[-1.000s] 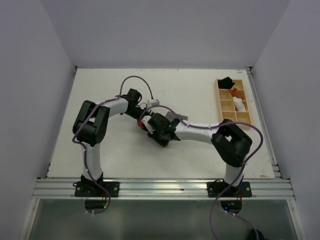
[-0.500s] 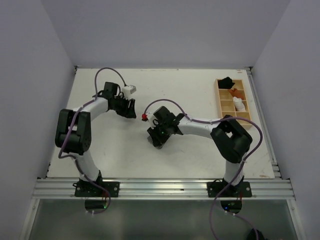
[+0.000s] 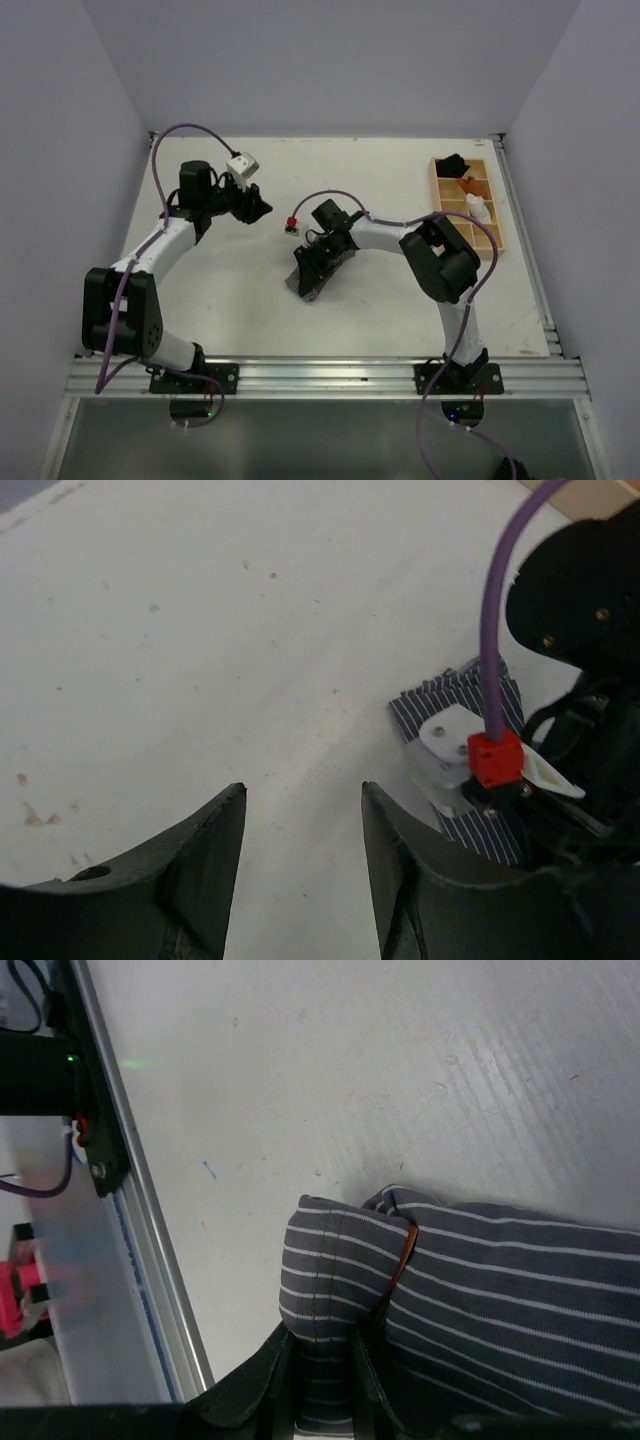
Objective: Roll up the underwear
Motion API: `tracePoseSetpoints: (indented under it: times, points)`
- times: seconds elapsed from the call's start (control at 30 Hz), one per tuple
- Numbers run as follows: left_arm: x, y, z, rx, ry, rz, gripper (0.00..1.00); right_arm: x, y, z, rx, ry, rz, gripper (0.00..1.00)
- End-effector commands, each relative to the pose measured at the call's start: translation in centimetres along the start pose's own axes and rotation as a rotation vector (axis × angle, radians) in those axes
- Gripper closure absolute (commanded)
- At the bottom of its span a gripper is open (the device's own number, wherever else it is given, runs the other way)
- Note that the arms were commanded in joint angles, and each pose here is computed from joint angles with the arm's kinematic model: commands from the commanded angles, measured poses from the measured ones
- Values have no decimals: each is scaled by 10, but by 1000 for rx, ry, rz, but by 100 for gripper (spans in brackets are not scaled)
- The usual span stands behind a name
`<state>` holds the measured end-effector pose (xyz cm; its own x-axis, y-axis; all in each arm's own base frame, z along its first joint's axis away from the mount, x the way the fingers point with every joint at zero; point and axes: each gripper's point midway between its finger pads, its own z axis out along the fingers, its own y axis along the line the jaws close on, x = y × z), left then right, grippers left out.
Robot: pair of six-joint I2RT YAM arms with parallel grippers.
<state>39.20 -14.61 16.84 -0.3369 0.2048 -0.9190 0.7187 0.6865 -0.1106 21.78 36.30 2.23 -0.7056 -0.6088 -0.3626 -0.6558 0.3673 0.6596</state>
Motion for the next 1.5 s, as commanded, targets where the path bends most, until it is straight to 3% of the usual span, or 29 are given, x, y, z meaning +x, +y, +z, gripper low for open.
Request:
tracePoseSetpoints:
  times: [0.0,0.13,0.2,0.3,0.37,0.43,0.53,0.8,1.13,1.47]
  points:
    - [22,-32,2,206,40,20,46,50,-17,10,-5,165,165,88]
    - [12,-36,3,247,25,13,45,52,-23,10,-14,172,155,87]
    - [3,-25,3,187,49,1,50,52,-24,9,-19,173,163,87]
    - [-41,-19,0,166,-41,108,50,51,-22,9,-29,178,163,87]
    - [-59,-31,-5,230,-106,141,45,51,-21,10,-41,180,167,87]
    - [-55,-46,-7,347,-104,231,47,51,-22,11,-59,187,179,87]
    - [-19,-65,-11,462,-5,275,53,52,-21,12,-91,197,199,87]
    - [71,-135,-21,664,161,313,50,56,-28,8,-131,128,234,85]
    - [115,-178,-9,778,241,359,45,57,-30,13,-154,93,271,84]
    - [146,-185,19,845,353,418,46,56,-30,13,-159,75,276,83]
